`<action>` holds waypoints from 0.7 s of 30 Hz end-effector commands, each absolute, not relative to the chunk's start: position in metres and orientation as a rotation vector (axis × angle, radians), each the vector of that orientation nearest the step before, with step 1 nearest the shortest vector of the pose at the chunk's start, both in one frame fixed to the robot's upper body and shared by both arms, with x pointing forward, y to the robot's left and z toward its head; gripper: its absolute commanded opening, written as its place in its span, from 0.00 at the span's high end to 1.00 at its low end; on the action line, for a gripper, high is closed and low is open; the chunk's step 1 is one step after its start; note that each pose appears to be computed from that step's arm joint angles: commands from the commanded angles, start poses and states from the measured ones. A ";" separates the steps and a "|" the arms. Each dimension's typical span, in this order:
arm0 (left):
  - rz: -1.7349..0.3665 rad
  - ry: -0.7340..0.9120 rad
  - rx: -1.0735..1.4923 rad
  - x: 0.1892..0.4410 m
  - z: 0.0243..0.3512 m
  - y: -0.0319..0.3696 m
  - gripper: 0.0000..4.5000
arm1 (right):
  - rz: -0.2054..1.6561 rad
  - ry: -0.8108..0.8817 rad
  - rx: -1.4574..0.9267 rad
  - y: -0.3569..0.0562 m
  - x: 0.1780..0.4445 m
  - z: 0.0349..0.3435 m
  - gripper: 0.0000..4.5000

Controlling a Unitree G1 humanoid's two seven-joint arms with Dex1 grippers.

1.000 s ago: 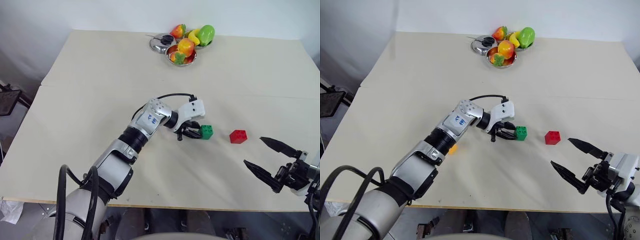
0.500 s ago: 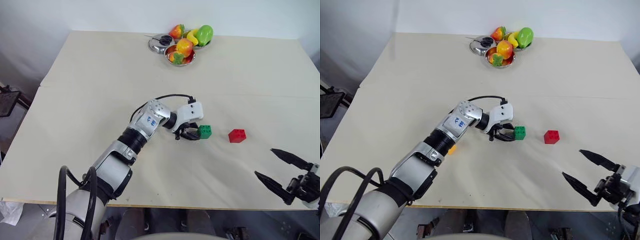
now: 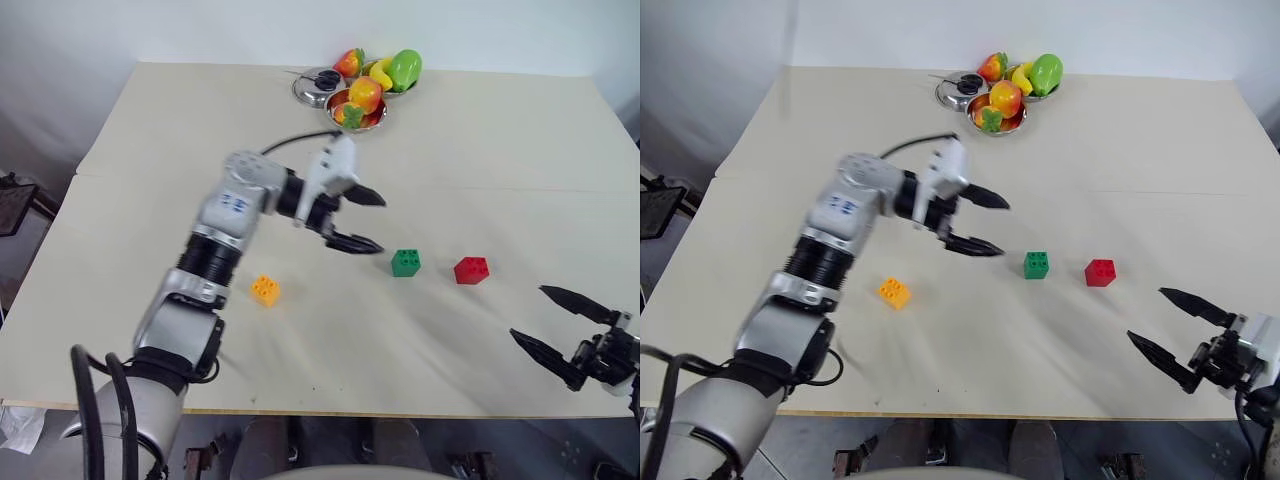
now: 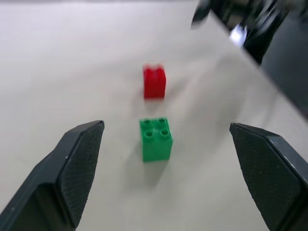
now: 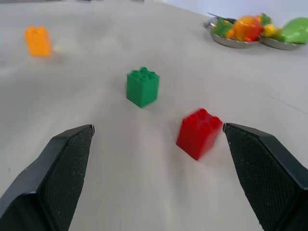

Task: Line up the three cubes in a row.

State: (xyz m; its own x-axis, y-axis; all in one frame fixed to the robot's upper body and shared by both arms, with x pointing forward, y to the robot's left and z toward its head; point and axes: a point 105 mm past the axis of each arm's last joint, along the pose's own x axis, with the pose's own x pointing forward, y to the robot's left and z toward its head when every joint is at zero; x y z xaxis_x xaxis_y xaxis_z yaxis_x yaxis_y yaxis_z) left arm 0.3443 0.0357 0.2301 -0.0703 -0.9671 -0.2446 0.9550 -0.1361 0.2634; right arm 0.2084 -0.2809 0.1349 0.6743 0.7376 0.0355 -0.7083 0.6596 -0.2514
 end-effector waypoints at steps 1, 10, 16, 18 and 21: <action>-1.671 -0.172 0.381 0.331 0.233 0.091 0.01 | 0.910 -0.128 -0.229 -0.269 0.214 0.140 0.00; -1.193 -0.077 0.306 0.314 0.198 0.224 0.01 | 1.172 -0.238 -0.202 -0.212 0.228 0.164 0.00; -1.018 0.120 0.305 0.270 0.146 0.281 0.01 | 1.358 -0.273 -0.225 -0.176 0.224 0.167 0.00; -0.965 0.201 0.307 0.259 0.128 0.300 0.01 | 1.383 -0.275 -0.232 -0.173 0.225 0.165 0.00; -0.885 0.225 0.298 0.248 0.119 0.318 0.01 | 1.404 -0.279 -0.246 -0.171 0.227 0.164 0.00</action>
State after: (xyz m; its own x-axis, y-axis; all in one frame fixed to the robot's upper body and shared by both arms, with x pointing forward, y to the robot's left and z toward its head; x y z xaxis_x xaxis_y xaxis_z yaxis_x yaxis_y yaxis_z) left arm 0.2492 0.3104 0.1086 0.5803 -0.7464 -0.3258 0.8066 0.5820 0.1033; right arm 0.2280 -0.1700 0.1599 0.1583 0.9863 0.0456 -0.9414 0.1647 -0.2944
